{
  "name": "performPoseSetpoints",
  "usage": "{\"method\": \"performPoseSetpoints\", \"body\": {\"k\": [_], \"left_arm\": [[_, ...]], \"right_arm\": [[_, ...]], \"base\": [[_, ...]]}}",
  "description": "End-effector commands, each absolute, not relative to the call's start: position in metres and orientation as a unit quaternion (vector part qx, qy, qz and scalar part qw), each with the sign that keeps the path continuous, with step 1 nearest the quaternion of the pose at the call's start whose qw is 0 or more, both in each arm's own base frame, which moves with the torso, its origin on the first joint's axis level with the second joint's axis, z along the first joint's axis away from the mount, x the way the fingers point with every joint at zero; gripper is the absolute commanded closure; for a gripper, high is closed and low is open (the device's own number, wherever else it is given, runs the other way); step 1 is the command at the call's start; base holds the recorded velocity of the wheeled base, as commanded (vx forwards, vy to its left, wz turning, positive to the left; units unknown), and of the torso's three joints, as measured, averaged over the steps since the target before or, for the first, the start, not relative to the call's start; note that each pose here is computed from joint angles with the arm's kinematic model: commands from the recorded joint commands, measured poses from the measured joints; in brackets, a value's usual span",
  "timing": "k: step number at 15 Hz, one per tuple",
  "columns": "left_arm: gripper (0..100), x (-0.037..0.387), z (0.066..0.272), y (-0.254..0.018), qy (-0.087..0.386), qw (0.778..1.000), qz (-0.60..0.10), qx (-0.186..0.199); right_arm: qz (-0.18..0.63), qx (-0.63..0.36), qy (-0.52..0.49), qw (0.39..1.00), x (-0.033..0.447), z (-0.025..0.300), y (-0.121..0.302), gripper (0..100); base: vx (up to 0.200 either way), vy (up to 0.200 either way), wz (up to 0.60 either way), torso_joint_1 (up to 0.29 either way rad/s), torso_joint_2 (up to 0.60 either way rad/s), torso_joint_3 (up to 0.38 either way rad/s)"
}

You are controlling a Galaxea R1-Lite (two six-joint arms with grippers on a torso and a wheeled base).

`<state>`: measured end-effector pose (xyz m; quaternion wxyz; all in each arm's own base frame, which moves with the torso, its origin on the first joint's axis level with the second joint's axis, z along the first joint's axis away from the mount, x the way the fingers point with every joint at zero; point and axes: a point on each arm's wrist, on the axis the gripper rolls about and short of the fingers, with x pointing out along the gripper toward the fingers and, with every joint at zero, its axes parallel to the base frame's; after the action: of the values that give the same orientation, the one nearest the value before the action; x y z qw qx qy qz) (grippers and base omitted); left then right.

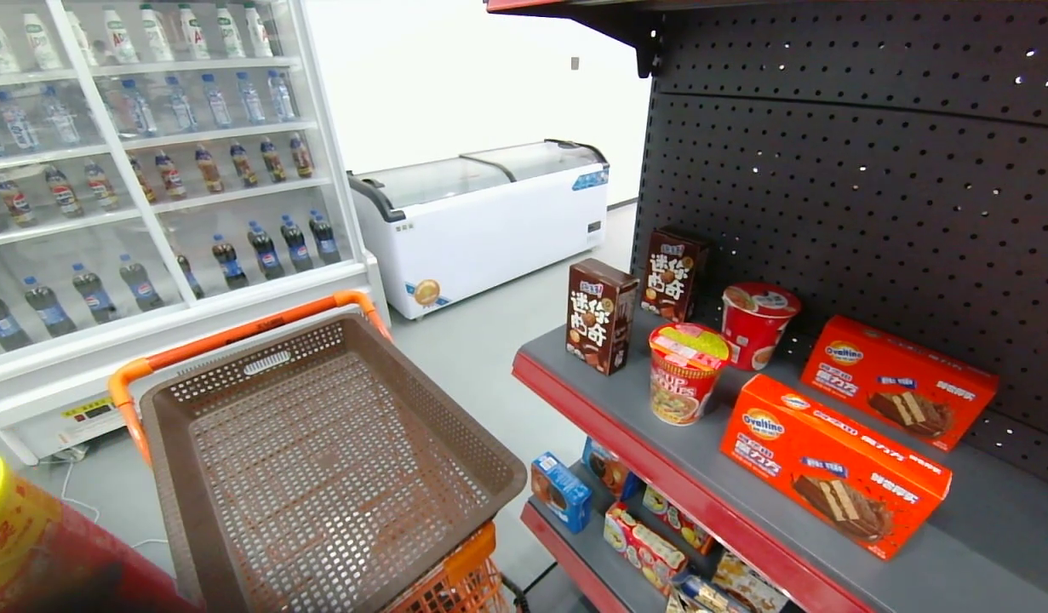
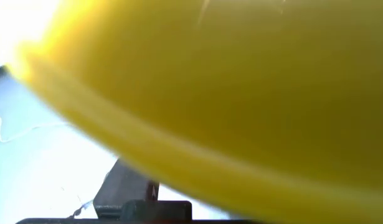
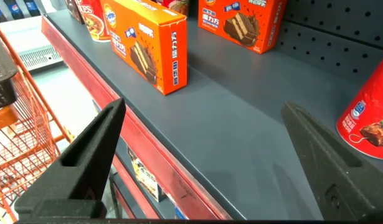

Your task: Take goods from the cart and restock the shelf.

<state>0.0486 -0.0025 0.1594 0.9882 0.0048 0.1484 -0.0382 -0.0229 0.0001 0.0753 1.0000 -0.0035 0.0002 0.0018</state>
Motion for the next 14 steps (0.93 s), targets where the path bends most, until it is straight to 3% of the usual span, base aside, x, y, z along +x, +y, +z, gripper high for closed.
{"method": "performPoseSetpoints", "body": {"k": [1, 7, 14], "left_arm": [[100, 0.034, 0.159, -0.002, 0.110, 0.993, -0.040, 0.006], [100, 0.008, 0.151, -0.001, 0.081, 0.996, -0.036, 0.007], [100, -0.001, 0.144, -0.001, 0.066, 0.997, -0.039, 0.006]], "right_arm": [[0.003, -0.005, 0.000, 1.000, -0.023, 0.075, 0.000, 0], [0.005, -0.004, 0.001, 1.000, -0.023, 0.075, 0.000, 0], [0.006, -0.004, 0.001, 1.000, -0.023, 0.075, 0.000, 0]], "base": [[0.000, 0.000, 0.00, 0.000, 0.00, 0.000], [0.000, 0.000, 0.00, 0.000, 0.00, 0.000], [0.000, 0.000, -0.60, -0.001, 0.00, 0.003]]}}
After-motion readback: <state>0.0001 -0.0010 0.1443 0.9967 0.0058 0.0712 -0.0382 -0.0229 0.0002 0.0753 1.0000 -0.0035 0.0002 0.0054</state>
